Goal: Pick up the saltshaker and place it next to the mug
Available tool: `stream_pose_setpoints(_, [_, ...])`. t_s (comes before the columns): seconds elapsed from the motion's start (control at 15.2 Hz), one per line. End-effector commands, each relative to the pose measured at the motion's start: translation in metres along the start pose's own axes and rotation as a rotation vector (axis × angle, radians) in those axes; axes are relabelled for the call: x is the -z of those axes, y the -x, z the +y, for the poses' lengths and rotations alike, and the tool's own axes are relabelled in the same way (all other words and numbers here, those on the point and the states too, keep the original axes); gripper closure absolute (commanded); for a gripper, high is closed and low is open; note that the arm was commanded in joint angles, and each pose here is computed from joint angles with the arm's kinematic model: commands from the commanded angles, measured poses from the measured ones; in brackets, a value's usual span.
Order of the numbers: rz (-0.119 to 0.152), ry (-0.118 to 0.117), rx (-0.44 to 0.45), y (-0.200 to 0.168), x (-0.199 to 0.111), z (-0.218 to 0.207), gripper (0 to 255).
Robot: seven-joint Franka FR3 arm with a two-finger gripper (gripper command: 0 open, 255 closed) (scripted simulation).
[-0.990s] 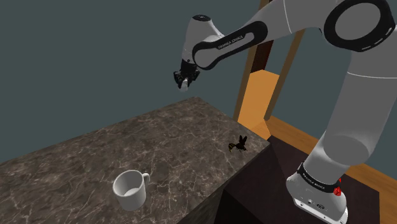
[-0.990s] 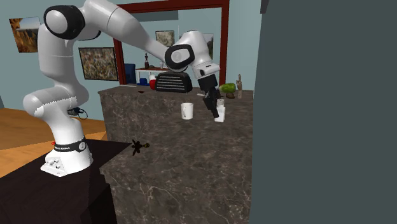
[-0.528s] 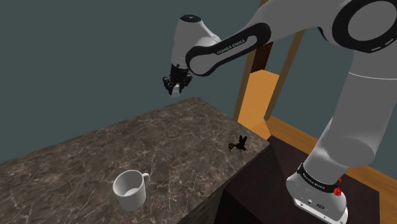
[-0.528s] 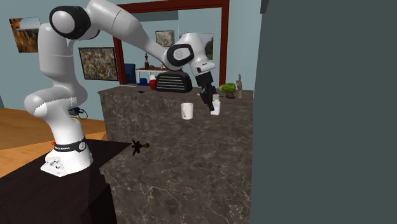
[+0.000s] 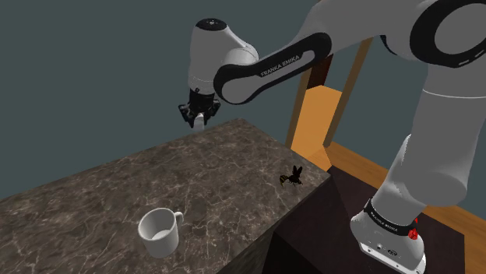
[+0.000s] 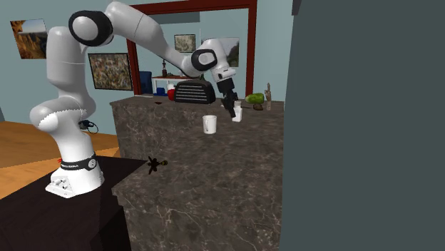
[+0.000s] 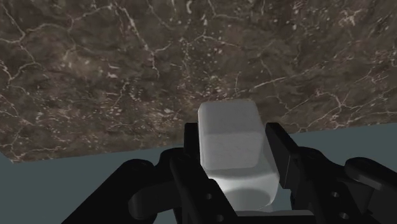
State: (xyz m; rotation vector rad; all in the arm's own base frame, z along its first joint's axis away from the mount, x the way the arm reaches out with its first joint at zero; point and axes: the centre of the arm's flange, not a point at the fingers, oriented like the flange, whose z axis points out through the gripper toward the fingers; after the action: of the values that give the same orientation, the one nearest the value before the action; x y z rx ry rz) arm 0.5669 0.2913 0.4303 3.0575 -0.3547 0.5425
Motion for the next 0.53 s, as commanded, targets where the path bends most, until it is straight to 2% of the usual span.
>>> stream_pose_setpoints(0.0, [0.0,0.001,-0.002,0.013,0.006,-0.025,255])
stream_pose_setpoints(0.46, [0.0,0.001,-0.002,0.058,0.02,-0.105,255])
